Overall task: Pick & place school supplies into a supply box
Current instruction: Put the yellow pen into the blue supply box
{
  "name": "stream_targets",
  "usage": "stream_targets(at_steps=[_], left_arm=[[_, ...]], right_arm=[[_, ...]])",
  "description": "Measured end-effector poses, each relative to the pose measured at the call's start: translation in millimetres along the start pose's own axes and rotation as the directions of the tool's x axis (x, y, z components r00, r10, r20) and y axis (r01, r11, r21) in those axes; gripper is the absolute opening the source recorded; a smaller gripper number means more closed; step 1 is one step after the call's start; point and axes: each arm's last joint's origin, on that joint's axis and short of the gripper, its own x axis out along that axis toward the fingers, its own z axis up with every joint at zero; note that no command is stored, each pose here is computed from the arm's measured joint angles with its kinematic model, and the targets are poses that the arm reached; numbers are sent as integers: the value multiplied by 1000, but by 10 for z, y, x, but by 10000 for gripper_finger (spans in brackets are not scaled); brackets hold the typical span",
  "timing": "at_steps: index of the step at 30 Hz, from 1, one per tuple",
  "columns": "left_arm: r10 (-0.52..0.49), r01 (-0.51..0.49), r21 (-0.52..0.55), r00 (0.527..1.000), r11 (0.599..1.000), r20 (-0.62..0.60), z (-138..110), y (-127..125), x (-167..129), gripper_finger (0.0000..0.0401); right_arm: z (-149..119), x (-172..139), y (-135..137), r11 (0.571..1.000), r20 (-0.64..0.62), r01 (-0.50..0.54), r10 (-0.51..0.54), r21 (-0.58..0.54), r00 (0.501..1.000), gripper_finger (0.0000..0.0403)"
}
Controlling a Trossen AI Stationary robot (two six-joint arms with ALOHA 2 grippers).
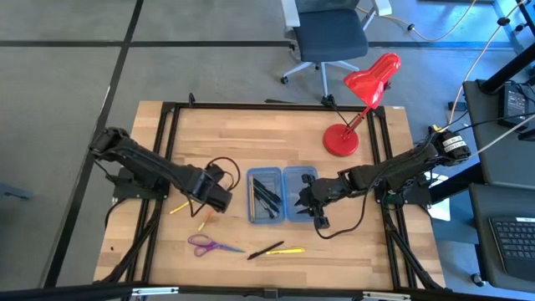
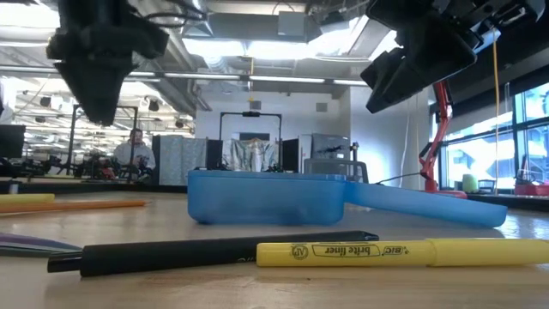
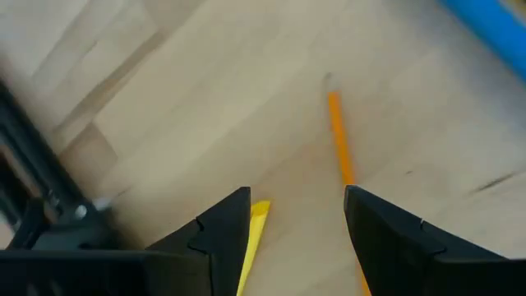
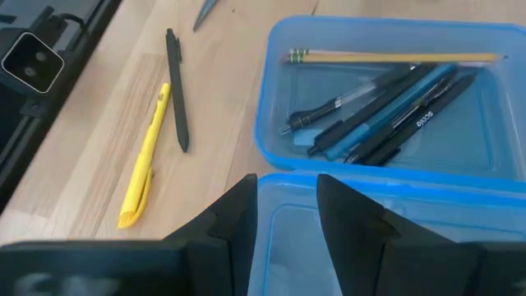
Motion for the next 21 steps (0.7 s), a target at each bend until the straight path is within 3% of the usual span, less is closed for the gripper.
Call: stream_targets(at_steps=[10,13,17,21], left_arm=[[74,-70,49,993,996,-92,-106,8,295,180],[75,-73,16,990,997,-119,-199,112,421,174],[-2,-1,-22,986,1000,-165,-302,191,595,166],[18,-33,-66,976,997,-216,-420,321,790,160]], right_arm=[[0,0,0,1000,0,0,0,5,1000,132],[0,0,0,1000,0,0,0,5,1000,132],[0,0,0,1000,0,0,0,5,1000,132],[0,0,0,1000,0,0,0,5,1000,132]])
